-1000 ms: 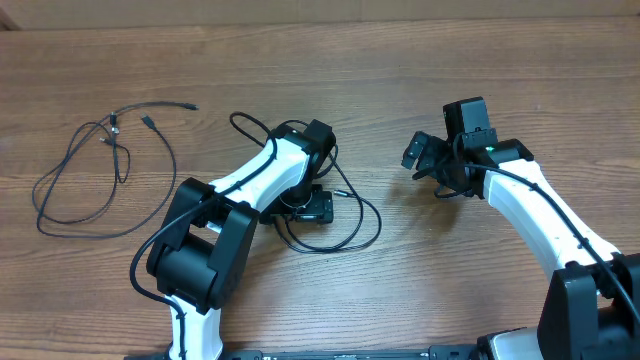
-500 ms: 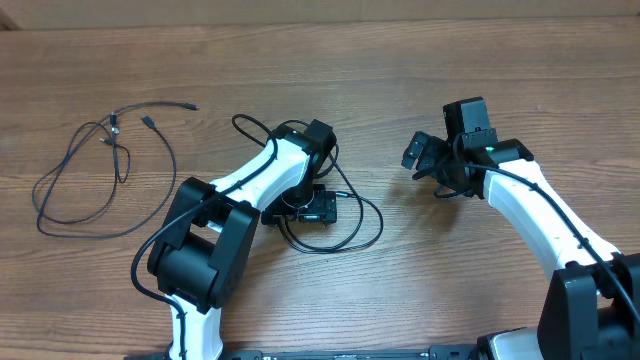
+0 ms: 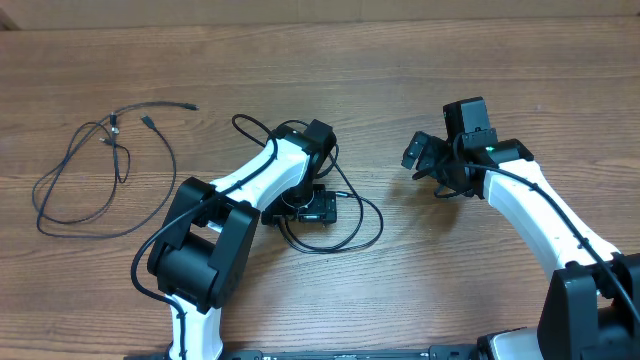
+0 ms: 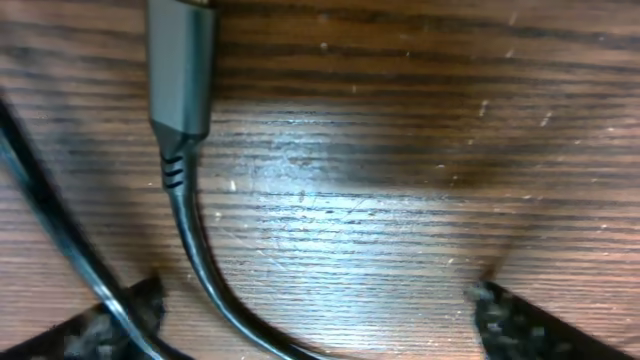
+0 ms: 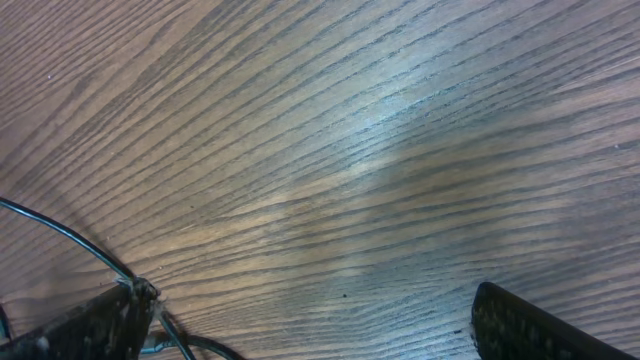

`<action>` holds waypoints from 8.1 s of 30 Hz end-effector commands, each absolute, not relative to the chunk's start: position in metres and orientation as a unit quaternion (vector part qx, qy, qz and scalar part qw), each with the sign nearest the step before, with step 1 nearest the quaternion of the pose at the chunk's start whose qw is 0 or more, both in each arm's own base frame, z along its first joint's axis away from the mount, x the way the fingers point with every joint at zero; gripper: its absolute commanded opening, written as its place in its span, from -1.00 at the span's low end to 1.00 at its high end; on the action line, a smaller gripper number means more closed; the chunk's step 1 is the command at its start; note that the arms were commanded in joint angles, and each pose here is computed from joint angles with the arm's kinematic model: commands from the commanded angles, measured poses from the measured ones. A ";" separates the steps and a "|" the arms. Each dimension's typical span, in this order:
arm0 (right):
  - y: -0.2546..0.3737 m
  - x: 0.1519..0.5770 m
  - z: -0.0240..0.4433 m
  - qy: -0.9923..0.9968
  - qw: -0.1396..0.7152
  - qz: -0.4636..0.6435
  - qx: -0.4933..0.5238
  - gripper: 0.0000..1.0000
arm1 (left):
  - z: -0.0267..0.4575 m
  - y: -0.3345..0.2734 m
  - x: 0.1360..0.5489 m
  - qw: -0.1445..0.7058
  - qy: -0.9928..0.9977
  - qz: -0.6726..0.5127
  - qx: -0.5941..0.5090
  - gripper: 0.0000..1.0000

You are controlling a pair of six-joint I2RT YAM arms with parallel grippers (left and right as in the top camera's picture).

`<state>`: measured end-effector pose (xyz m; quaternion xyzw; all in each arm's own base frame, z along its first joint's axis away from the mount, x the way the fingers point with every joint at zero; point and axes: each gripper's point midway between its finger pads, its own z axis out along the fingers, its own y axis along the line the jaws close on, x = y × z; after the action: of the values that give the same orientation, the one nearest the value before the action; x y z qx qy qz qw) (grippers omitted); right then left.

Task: Untangle cables

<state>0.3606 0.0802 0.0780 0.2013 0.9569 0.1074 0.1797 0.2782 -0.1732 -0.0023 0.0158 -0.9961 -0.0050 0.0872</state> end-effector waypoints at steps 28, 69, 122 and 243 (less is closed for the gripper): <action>0.080 0.362 0.080 0.956 0.187 0.105 0.199 1.00 | 0.029 -0.154 0.258 0.046 -0.994 -0.007 0.102 0.37; 0.080 0.362 0.080 0.956 0.187 0.105 0.199 1.00 | 0.045 -0.135 0.272 -0.022 -0.986 0.009 0.168 -0.91; 0.080 0.362 0.080 0.956 0.187 0.105 0.199 1.00 | 0.050 -0.218 0.196 -0.046 -0.838 0.180 -0.513 0.27; 0.080 0.362 0.080 0.956 0.187 0.105 0.199 1.00 | 0.169 0.176 0.361 -0.374 -0.857 -0.033 0.353 0.84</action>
<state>0.3605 0.0802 0.0779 0.2015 0.9569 0.1074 0.1795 0.3436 0.2008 0.1560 0.3784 -0.8495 -0.1128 -0.3500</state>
